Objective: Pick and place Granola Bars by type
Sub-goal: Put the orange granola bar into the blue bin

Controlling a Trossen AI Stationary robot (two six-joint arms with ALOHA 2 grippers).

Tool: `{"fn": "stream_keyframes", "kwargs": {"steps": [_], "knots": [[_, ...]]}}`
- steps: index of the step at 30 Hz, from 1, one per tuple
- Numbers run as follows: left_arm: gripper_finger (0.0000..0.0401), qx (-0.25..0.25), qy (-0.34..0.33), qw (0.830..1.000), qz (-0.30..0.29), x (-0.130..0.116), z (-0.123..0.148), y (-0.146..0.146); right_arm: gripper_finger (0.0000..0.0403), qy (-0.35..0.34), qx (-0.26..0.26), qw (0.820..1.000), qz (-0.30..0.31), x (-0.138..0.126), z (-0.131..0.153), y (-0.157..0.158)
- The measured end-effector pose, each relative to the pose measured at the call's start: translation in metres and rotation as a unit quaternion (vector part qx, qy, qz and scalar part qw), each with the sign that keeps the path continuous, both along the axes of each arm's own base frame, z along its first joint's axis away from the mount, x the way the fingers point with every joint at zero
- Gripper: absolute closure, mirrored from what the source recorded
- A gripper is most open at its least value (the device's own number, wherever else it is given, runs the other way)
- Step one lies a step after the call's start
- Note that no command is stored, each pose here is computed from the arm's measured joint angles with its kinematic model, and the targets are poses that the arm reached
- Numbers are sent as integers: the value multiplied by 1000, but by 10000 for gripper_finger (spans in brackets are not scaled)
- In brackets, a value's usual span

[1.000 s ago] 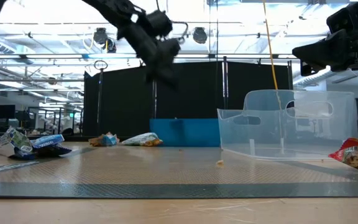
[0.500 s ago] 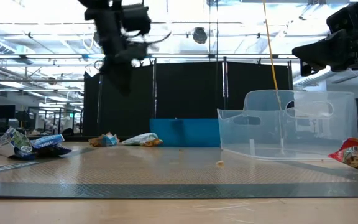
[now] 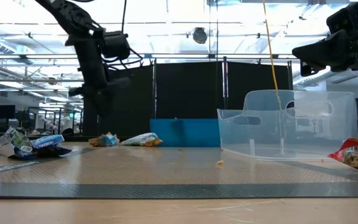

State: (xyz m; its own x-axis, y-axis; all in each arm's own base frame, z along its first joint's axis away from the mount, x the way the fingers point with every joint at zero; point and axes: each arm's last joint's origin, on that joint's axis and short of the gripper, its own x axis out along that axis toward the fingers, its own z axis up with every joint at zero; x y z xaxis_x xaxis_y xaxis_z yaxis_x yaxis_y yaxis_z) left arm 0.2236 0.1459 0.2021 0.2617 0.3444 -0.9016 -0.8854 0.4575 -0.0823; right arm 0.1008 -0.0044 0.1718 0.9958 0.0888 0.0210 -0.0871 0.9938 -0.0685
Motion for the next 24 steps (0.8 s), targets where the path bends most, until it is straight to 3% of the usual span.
{"fn": "stream_keyframes", "kwargs": {"steps": [5,12,24], "knots": [[244,5,-11,999,40,-5,0,10,399,0,0,1000,0,0,0,0],[166,-2,-17,998,52,-5,-2,12,399,0,0,1000,0,0,0,0],[153,-20,-28,998,45,-4,-3,11,398,0,0,1000,0,0,0,0]]}}
